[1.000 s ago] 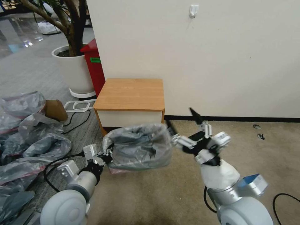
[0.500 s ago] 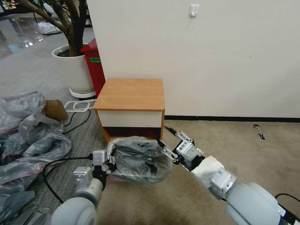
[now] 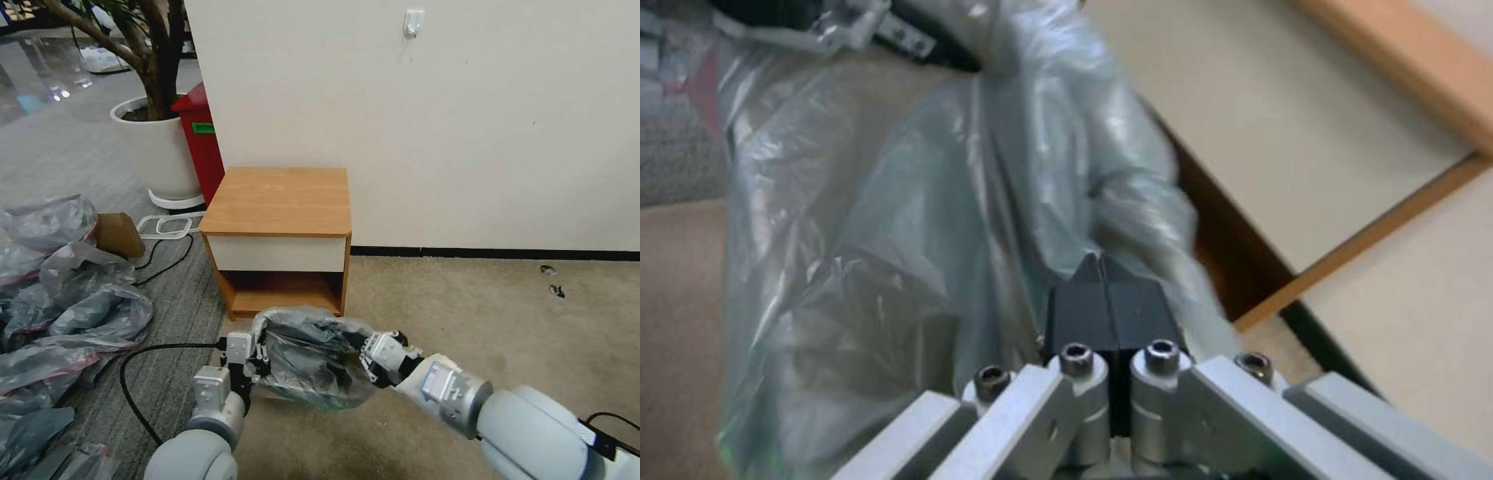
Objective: Pick up the garbage bag from the table and place it over the trash can.
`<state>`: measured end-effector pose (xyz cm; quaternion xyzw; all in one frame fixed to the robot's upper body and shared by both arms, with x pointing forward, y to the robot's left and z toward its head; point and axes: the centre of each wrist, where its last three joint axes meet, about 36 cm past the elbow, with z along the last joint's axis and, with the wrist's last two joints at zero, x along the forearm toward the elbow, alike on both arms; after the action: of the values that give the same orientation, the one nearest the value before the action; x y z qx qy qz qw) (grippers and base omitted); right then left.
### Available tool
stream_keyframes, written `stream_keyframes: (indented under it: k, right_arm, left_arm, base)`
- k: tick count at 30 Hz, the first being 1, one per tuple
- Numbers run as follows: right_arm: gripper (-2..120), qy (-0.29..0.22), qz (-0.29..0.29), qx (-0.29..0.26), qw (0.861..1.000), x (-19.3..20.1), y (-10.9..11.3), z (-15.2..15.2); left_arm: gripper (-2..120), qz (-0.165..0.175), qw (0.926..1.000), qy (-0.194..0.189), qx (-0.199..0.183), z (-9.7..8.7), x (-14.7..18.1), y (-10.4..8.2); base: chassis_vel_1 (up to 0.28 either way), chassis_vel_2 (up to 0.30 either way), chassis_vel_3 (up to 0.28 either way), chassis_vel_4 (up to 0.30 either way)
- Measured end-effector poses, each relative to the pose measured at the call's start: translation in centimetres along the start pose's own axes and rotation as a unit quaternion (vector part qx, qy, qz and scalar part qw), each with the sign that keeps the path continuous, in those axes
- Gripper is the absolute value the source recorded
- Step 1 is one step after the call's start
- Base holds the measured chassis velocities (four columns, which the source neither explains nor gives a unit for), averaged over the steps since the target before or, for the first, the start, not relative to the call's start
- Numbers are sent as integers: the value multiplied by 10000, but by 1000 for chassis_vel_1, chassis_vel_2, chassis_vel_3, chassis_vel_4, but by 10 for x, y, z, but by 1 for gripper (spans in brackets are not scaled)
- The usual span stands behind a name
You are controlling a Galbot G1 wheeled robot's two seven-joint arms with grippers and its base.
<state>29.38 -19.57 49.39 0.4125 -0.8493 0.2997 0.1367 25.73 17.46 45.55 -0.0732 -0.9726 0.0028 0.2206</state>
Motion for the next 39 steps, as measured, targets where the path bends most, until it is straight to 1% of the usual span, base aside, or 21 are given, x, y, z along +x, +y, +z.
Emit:
stream_keyframes:
  k: [5,14,20,24,32,39]
  right_arm:
    - [0,161,-125,31,9998,-18,5,10]
    - [0,403,-346,-2,9986,-53,12,22]
    - [0,504,-401,-5,9979,-72,15,27]
    - [0,683,-409,-3,9968,-91,13,38]
    - [0,865,-439,-53,9953,-109,16,53]
    - [0,862,-422,-69,9954,-115,15,54]
  left_arm:
    - [3,122,9999,-8,-101,3,2,-4]
    - [3,218,9993,-74,-286,2,8,-15]
    - [3,333,9990,-98,-280,1,12,-22]
    - [3,432,9987,-126,-236,-2,18,-27]
    - [3,465,9986,-190,-192,-8,24,-29]
    - [3,452,9986,-197,-176,-9,24,-27]
  base:
    - [0,0,0,0]
    - [0,0,0,0]
    - [0,0,0,0]
    - [0,0,0,0]
    - [0,0,0,0]
    - [0,0,0,0]
